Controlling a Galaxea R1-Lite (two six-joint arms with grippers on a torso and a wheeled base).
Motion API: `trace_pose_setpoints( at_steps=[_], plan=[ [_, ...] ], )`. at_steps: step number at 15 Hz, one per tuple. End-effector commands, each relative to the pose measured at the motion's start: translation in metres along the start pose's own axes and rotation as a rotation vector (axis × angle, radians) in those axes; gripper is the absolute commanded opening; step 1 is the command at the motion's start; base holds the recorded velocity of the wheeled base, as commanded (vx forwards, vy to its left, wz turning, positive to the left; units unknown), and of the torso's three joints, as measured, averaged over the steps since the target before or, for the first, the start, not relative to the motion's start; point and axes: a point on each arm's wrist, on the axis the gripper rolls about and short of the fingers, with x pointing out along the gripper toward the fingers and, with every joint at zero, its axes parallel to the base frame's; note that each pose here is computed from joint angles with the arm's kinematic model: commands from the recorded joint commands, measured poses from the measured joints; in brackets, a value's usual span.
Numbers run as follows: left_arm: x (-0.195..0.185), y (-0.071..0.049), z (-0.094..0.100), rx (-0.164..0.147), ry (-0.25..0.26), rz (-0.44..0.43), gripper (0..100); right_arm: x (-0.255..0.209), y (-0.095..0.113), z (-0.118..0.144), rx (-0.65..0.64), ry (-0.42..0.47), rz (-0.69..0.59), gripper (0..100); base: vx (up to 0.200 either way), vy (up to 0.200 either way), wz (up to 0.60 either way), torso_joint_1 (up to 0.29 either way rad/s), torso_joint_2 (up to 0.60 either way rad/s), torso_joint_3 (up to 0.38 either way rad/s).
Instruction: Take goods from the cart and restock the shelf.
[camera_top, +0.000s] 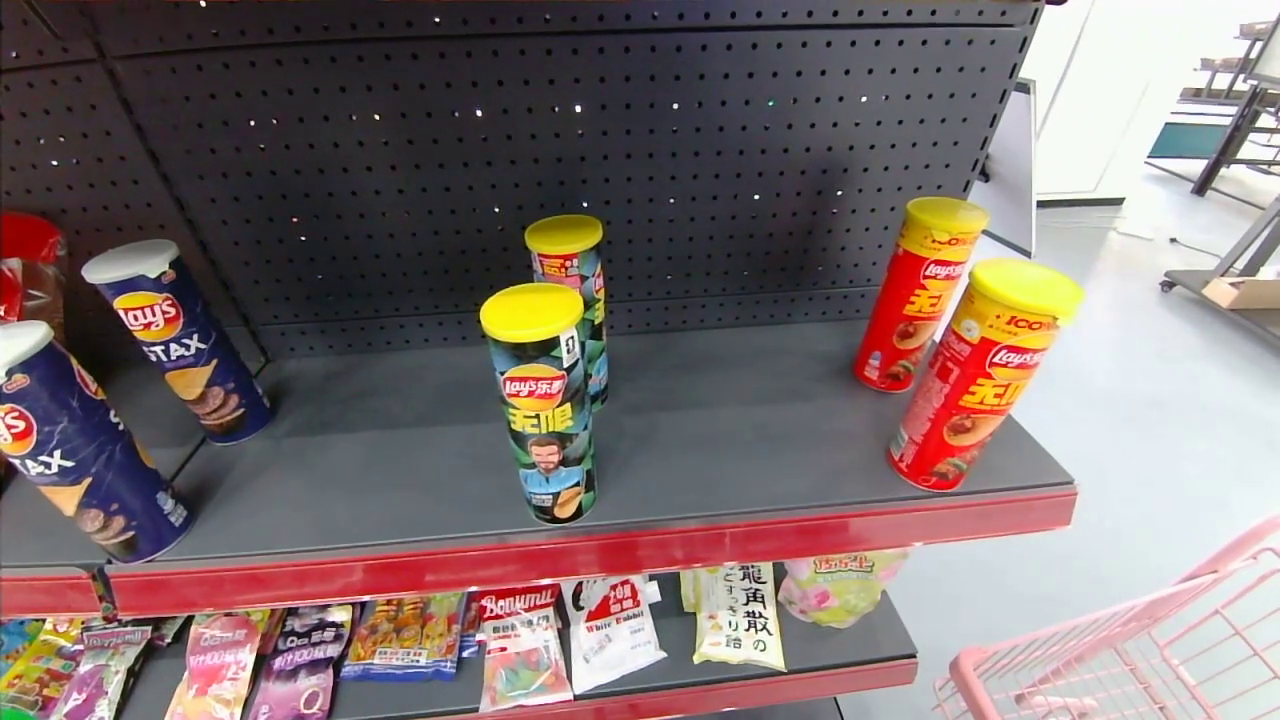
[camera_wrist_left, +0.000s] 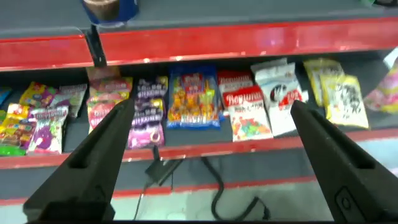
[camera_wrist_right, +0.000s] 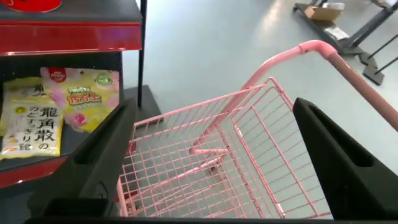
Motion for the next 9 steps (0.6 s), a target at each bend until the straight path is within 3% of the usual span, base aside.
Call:
trace_pose_setpoints(
  at_steps=[1,2,4,7,8,9],
  plan=[
    [-0.0040,0.0003,-0.0069,0.003,-0.136,-0.013,100,-0.0032,0.0047,-0.0134,0.035,-0.073,0.073,100,0.000,0.000,0.00,0.000,0.00,0.000],
    [-0.0020,0.0000,-0.0062,0.001,-0.190,-0.019,100,-0.0003,0.0081,-0.0184,0.025,-0.099,0.136,100,0.000,0.000,0.00,0.000,0.00,0.000],
    [-0.0016,0.0002,-0.0082,0.009,-0.170,-0.006,100,0.0006,0.0086,-0.0186,0.012,-0.116,0.140,100,0.000,0.000,0.00,0.000,0.00,0.000],
    [-0.0020,0.0030,-0.0085,-0.045,-0.174,0.120,100,0.0006,0.0089,-0.0189,0.068,-0.111,0.156,100,0.000,0.000,0.00,0.000,0.00,0.000],
    [-0.0021,0.0037,-0.0085,-0.061,-0.176,0.149,100,0.0003,0.0103,-0.0188,0.080,-0.119,0.217,100,0.000,0.000,0.00,0.000,0.00,0.000],
    [-0.0020,0.0032,-0.0085,-0.061,-0.175,0.126,100,-0.0002,0.0120,-0.0186,0.076,-0.131,0.296,100,0.000,0.000,0.00,0.000,0.00,0.000]
  ],
)
